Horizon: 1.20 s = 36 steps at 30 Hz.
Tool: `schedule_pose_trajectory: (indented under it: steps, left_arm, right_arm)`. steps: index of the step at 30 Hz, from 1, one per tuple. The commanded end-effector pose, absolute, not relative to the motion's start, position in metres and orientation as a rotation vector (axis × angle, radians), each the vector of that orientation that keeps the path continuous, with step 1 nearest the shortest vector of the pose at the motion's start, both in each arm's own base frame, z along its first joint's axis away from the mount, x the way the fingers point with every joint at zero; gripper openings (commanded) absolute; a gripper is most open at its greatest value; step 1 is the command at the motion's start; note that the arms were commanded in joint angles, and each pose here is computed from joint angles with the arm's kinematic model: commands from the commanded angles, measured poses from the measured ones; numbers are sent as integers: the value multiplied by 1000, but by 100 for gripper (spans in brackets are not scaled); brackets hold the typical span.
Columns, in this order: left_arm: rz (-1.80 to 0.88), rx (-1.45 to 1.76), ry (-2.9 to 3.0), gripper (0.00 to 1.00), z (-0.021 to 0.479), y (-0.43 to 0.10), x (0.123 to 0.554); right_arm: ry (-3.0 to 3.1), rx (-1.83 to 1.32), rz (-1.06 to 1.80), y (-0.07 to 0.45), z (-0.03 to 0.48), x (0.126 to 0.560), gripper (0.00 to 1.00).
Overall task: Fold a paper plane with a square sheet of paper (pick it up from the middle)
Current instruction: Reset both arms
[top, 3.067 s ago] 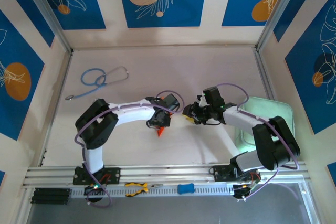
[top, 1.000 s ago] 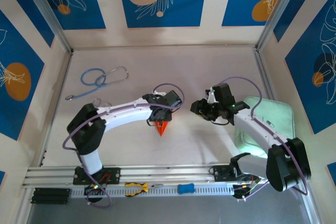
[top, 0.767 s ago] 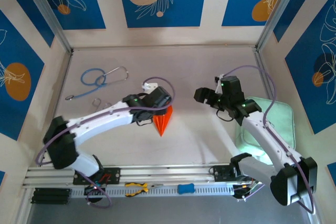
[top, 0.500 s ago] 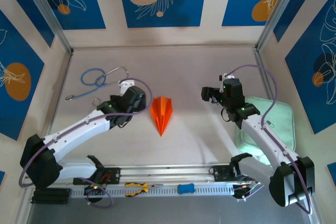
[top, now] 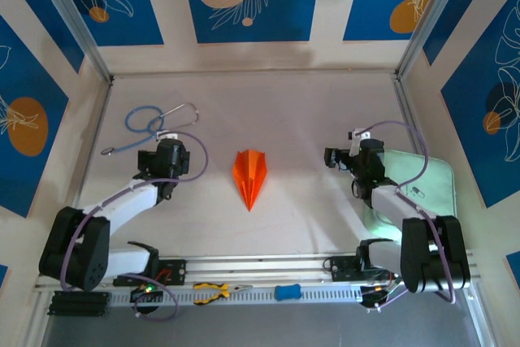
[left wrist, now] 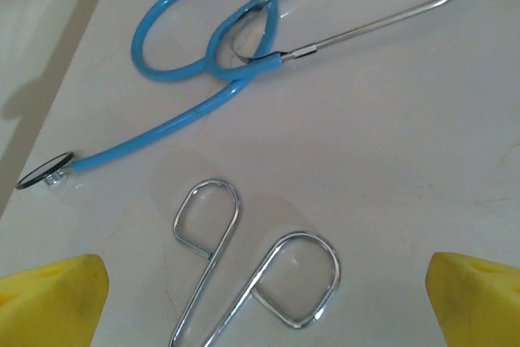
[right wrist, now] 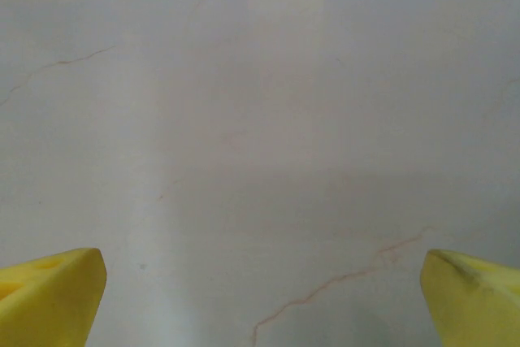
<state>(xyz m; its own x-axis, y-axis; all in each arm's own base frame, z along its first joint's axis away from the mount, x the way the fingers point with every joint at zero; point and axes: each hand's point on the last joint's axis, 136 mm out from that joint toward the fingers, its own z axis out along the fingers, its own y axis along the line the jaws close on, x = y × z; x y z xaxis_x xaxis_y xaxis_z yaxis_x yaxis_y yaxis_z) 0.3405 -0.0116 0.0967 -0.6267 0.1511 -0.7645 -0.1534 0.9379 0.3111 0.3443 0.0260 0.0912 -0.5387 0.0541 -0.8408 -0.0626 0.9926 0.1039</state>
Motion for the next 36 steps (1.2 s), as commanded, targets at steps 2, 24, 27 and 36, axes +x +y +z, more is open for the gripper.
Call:
schedule_pose_trajectory:
  steps: [2,24,27,36]
  left_arm:
    - [356,21,2072,100,103,-18,364]
    - [122,-20,1889,100,92,0,395]
    - [122,-19,1879,100,94,-1,393]
    - [116,-13,1879,100,94,-2,392]
  right_arm:
    - [1949,-144,270,46,121,361,99]
    - [1957,-50,225,31,93,396,99]
    - [1959,-49,220,30,93,396,99]
    - [1957,-49,221,31,94,397,99]
